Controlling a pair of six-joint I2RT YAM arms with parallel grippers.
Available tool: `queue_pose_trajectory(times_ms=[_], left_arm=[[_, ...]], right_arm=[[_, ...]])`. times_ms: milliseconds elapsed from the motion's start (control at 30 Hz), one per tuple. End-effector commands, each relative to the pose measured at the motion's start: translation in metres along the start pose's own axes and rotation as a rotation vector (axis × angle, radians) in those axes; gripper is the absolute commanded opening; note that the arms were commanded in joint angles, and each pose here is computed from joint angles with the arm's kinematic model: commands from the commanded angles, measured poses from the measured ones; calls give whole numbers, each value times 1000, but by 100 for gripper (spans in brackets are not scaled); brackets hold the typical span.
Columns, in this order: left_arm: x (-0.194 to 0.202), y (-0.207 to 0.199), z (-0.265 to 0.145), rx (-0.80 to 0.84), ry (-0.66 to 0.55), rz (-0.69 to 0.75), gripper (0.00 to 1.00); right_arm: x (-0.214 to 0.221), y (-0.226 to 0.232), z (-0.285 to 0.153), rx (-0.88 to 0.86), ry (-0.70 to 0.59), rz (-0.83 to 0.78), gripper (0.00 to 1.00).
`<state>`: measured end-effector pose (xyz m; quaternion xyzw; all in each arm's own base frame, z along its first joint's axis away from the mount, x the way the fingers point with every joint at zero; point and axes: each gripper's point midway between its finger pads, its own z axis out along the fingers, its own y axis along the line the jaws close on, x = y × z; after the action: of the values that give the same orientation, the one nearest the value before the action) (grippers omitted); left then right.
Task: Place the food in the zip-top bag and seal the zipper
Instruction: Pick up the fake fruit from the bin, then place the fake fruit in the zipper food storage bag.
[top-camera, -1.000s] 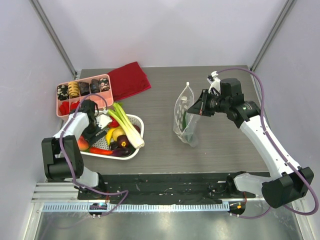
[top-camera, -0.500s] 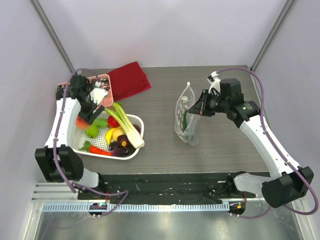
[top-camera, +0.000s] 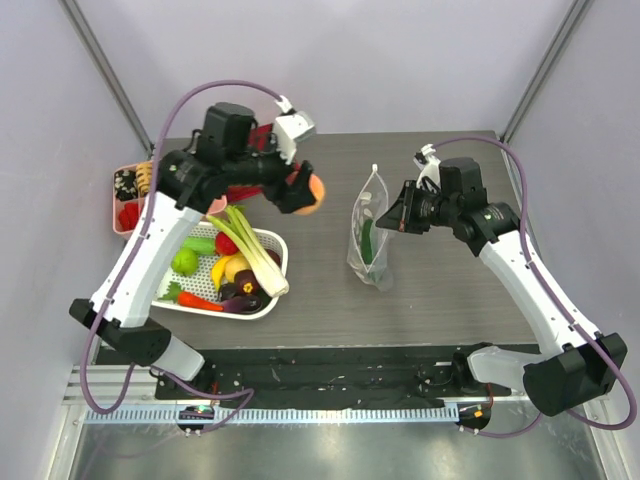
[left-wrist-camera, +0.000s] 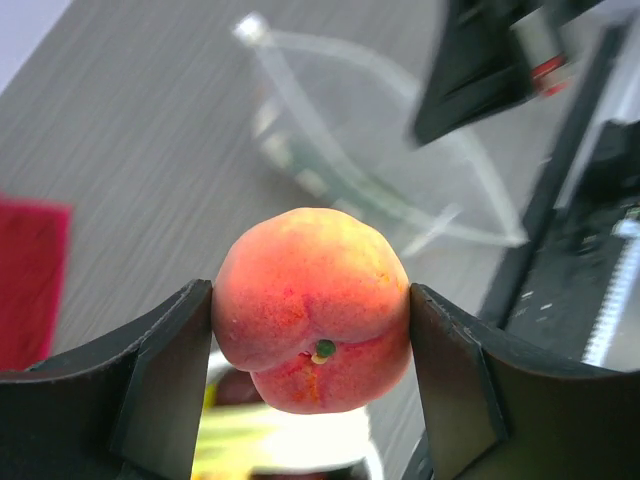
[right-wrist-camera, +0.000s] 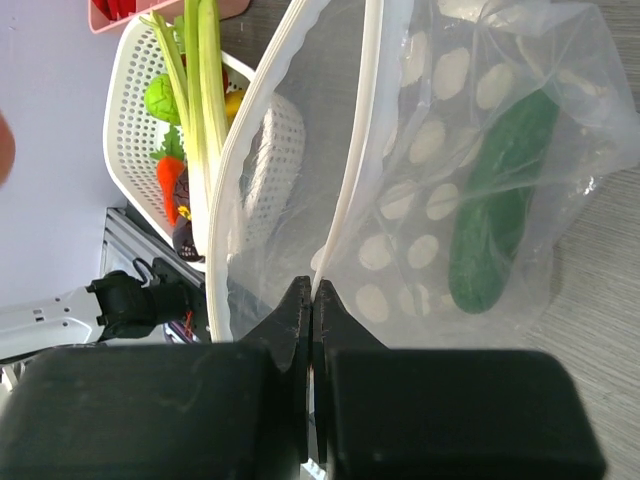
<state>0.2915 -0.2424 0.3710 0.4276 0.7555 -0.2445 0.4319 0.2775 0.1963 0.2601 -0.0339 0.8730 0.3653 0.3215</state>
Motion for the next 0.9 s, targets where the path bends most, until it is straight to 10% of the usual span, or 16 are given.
queue_pose_trajectory(times_ms=[0, 200, 567, 800, 867], left_arm=[[-61, -48, 43, 181, -214, -61, 45], [-76, -88, 92, 282, -225, -126, 46], [10, -66, 159, 130, 29, -194, 46], [9, -61, 138, 91, 72, -109, 100], [4, -61, 113, 109, 58, -85, 100]], right_arm=[[-2, -2, -3, 6, -25, -39, 1], [-2, -6, -4, 23, -25, -47, 1], [8, -39, -8, 158, -17, -54, 1], [3, -46, -13, 208, -34, -93, 1], [1, -47, -15, 213, -38, -96, 1]])
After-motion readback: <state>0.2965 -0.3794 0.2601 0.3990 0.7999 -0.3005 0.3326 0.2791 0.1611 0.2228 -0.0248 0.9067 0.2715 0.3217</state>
